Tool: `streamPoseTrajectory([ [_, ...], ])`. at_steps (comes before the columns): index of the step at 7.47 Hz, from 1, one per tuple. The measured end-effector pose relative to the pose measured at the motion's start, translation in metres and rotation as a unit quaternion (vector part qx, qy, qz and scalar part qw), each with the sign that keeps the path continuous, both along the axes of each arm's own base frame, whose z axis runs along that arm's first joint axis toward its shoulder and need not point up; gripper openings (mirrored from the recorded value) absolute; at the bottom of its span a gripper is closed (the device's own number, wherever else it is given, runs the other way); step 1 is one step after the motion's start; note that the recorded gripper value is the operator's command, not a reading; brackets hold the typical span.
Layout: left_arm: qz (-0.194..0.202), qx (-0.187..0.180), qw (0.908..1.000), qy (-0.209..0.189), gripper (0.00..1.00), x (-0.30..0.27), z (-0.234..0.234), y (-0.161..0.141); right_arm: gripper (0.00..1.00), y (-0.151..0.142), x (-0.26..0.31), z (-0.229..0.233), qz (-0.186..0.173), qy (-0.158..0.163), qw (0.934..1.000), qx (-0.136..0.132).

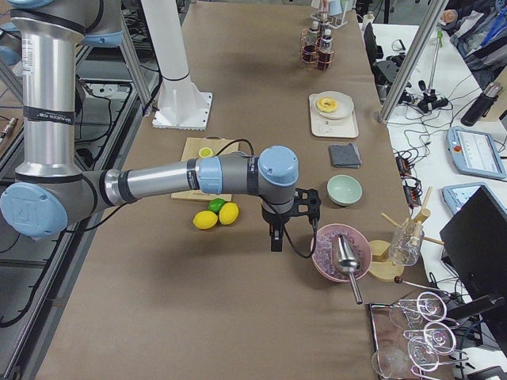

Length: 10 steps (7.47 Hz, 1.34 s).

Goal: Place tea on tray
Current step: 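Move the left gripper toward the copper bottle rack, then grasp a white-capped tea bottle in the rack with the left gripper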

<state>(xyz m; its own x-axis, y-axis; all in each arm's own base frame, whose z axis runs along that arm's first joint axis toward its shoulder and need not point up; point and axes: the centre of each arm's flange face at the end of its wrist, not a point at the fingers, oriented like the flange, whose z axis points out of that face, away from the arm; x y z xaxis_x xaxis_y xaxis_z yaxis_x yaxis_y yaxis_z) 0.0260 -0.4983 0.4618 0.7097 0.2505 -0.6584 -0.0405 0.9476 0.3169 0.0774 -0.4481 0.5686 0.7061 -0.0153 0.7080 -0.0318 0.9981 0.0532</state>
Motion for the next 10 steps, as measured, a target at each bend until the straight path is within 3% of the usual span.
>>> streamPoseTrajectory([
  [3,-0.042,0.028,0.9978,0.044,0.97,0.076,-0.067,-0.013,1.00,0.000,0.000,0.000,0.001,-0.001,1.0000,-0.001],
  [5,-0.075,0.048,0.9954,0.035,0.97,0.122,-0.064,-0.021,1.00,-0.001,0.000,-0.001,0.002,0.003,1.0000,0.001],
  [7,-0.087,0.067,0.9935,0.031,0.97,0.146,-0.059,-0.048,1.00,-0.004,0.002,-0.004,0.003,0.020,0.9998,0.006],
  [10,-0.076,0.080,0.9937,0.015,0.89,0.158,-0.046,-0.072,1.00,-0.006,0.003,-0.004,0.002,0.036,0.9993,0.007],
])
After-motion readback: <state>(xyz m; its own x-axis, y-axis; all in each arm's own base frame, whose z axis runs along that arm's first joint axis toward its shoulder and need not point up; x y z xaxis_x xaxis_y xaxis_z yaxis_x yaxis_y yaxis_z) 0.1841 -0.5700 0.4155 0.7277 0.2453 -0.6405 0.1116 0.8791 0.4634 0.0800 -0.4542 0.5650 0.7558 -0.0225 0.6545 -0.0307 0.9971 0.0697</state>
